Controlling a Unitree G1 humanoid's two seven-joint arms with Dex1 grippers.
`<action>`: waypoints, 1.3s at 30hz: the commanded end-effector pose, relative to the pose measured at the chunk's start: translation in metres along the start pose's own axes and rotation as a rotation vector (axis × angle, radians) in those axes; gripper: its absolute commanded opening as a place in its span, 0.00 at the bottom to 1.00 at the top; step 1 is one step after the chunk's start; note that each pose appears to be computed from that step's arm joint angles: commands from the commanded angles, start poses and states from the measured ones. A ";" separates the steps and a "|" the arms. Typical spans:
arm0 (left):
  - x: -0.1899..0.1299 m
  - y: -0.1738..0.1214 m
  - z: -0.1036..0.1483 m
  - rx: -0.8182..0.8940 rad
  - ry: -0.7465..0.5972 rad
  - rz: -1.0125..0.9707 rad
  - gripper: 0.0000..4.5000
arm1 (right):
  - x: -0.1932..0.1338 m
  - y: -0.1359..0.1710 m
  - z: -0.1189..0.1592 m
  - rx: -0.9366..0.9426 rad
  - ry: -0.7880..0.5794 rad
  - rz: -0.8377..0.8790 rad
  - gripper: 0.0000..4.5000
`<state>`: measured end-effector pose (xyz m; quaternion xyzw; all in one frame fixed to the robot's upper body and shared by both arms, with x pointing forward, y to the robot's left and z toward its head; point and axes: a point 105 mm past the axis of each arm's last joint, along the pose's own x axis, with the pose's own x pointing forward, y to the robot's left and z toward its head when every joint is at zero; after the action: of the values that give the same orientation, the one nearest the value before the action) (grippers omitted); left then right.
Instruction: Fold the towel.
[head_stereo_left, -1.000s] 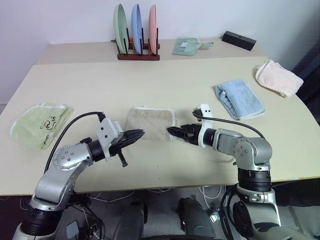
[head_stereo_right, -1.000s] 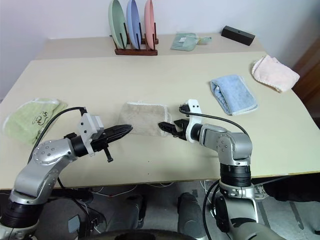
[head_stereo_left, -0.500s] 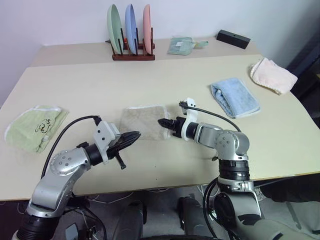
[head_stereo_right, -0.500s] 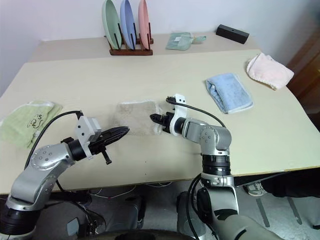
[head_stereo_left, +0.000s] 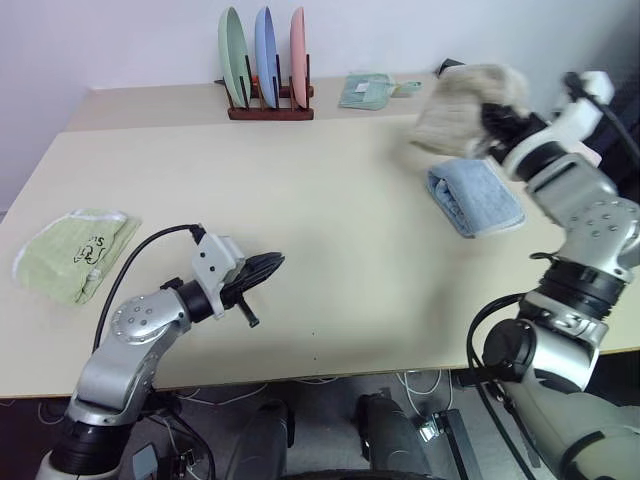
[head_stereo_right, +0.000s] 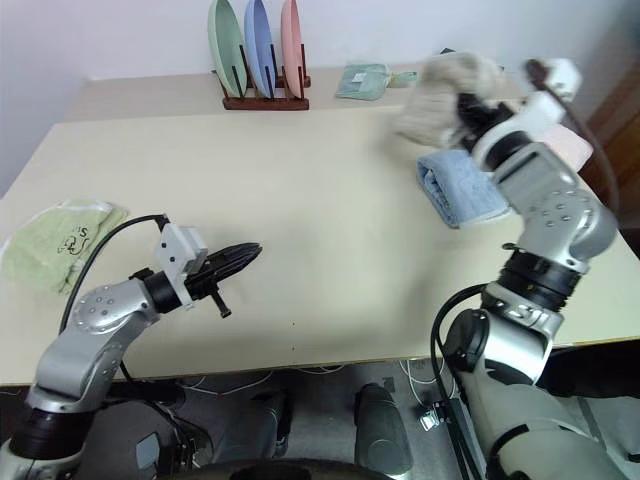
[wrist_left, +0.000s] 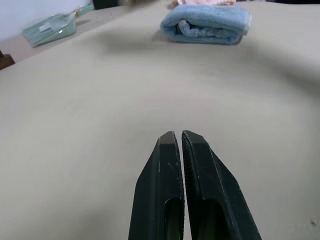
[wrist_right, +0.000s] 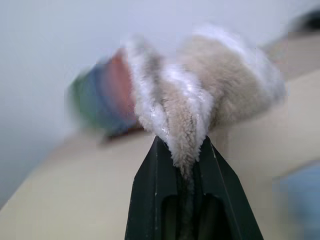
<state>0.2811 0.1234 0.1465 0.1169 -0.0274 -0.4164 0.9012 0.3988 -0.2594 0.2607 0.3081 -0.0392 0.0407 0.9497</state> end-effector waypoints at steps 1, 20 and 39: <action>0.009 -0.004 0.009 0.020 -0.044 -0.018 0.03 | -0.006 -0.048 -0.010 0.122 0.028 -0.202 0.01; 0.016 -0.009 0.002 0.009 -0.037 -0.046 0.03 | -0.041 -0.089 0.005 -0.006 -0.045 -0.404 0.63; -0.059 0.074 -0.043 0.134 0.122 0.410 0.03 | -0.066 0.027 -0.092 -0.854 0.279 0.548 0.83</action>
<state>0.3081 0.2224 0.1108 0.1815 0.0027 -0.2104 0.9606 0.3404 -0.1970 0.1901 -0.1340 0.0115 0.2772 0.9513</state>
